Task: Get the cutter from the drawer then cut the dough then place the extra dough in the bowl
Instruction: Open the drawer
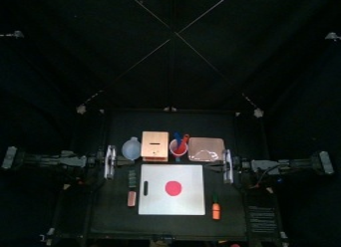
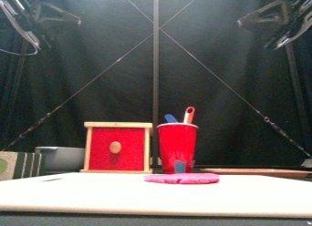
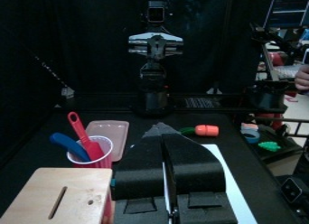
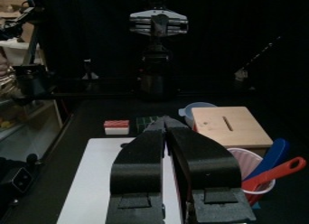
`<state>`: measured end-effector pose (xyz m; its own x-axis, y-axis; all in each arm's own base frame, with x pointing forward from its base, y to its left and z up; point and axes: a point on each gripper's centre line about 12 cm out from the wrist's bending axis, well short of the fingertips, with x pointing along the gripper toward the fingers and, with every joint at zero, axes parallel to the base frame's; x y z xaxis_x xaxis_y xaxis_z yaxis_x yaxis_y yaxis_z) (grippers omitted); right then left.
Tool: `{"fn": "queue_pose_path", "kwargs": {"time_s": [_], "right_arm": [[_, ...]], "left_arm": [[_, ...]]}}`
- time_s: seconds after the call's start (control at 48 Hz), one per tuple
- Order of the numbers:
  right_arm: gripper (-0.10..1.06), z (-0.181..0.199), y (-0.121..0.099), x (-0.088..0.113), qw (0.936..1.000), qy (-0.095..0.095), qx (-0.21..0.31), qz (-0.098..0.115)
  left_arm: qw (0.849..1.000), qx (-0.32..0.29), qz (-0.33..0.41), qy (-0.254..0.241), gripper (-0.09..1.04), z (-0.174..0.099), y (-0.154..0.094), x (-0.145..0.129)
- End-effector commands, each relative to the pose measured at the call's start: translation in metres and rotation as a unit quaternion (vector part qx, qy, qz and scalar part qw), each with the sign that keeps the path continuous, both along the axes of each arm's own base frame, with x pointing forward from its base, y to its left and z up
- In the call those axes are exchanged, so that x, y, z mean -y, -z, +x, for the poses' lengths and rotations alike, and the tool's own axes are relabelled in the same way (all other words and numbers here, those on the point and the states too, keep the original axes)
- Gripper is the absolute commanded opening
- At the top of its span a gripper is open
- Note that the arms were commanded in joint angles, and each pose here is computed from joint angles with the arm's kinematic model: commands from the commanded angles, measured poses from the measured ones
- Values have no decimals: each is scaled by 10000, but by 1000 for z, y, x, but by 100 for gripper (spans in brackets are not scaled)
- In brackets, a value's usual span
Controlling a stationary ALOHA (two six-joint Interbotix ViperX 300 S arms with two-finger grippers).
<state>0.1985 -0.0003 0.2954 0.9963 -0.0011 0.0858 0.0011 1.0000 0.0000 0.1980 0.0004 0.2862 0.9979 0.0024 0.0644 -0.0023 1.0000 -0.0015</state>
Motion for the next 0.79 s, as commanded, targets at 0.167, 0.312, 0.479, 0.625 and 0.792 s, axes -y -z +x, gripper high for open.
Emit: {"fn": "queue_pose_path", "kwargs": {"time_s": [0.167,0.312,0.479,0.625,0.792], "right_arm": [[11,84,-27,14,9994,216,62,-258],[11,173,-9,47,9977,562,-363,-134],[11,251,49,107,9823,1159,-1448,245],[11,263,71,120,9742,1245,-1864,270],[11,273,88,120,9714,1223,-2012,299]], "left_arm": [[9819,-73,-1849,-399,7,56,4,-4],[9400,-416,-3201,-1102,11,70,32,-17],[7791,-712,-5649,-2624,11,44,97,-37],[7819,-977,-5569,-2625,11,52,107,-28],[7666,-1292,-5562,-2937,14,64,131,-26]]}}
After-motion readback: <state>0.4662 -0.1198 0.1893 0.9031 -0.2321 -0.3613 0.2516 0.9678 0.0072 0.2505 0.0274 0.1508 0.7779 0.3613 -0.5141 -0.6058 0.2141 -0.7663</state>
